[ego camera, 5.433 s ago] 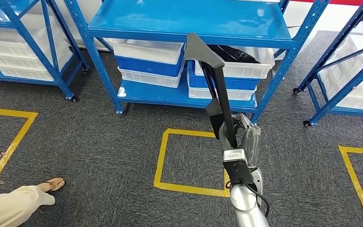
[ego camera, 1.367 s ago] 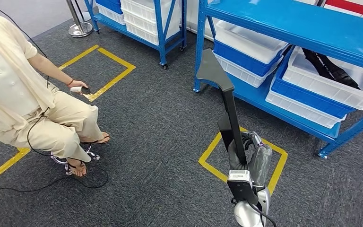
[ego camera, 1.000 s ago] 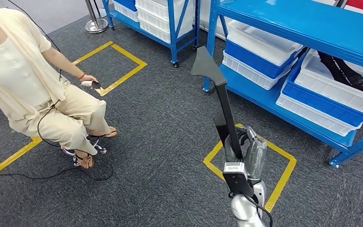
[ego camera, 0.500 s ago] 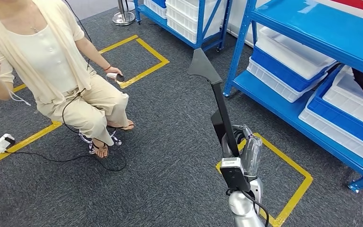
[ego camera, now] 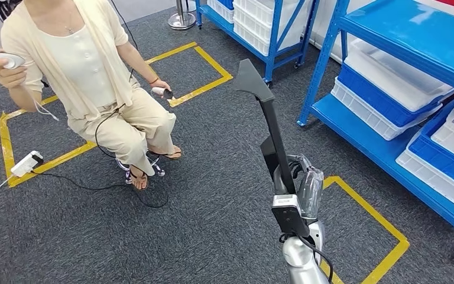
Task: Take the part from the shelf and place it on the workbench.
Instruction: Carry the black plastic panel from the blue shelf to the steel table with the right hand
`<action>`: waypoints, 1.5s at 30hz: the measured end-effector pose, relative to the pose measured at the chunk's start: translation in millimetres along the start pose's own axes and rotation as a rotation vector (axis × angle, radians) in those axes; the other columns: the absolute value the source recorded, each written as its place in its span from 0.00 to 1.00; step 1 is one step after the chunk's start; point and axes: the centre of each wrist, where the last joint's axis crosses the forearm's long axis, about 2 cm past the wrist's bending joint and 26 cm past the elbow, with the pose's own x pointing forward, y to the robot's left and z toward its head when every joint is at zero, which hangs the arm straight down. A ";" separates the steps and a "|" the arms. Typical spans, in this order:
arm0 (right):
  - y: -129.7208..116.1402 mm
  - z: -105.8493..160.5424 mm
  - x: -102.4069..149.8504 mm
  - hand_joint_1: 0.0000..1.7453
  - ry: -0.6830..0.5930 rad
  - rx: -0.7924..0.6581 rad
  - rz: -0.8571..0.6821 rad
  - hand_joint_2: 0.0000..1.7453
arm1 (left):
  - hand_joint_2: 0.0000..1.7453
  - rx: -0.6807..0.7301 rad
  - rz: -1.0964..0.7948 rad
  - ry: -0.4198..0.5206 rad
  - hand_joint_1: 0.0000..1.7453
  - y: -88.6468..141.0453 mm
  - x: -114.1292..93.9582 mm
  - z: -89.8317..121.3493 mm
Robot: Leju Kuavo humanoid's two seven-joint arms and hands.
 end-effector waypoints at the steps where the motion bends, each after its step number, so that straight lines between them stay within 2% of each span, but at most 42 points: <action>1: 0.0 0.0 0.0 1.00 0.000 0.000 0.000 1.00 | 0.00 0.002 -0.001 0.003 0.00 0.1 -0.1 0.0; 15: -5.2 20.0 1.3 1.00 0.036 0.030 0.003 1.00 | 0.00 0.006 -0.004 0.008 0.00 -1.0 3.9 -1.3; 26: 0.8 1.5 4.0 1.00 -0.001 0.031 -0.024 1.00 | 0.00 0.023 0.006 0.013 0.00 1.8 2.0 -1.1; 45: 7.8 -2.5 -3.4 1.00 0.000 0.053 -0.045 1.00 | 0.00 0.037 0.023 0.011 0.00 1.3 4.6 -2.0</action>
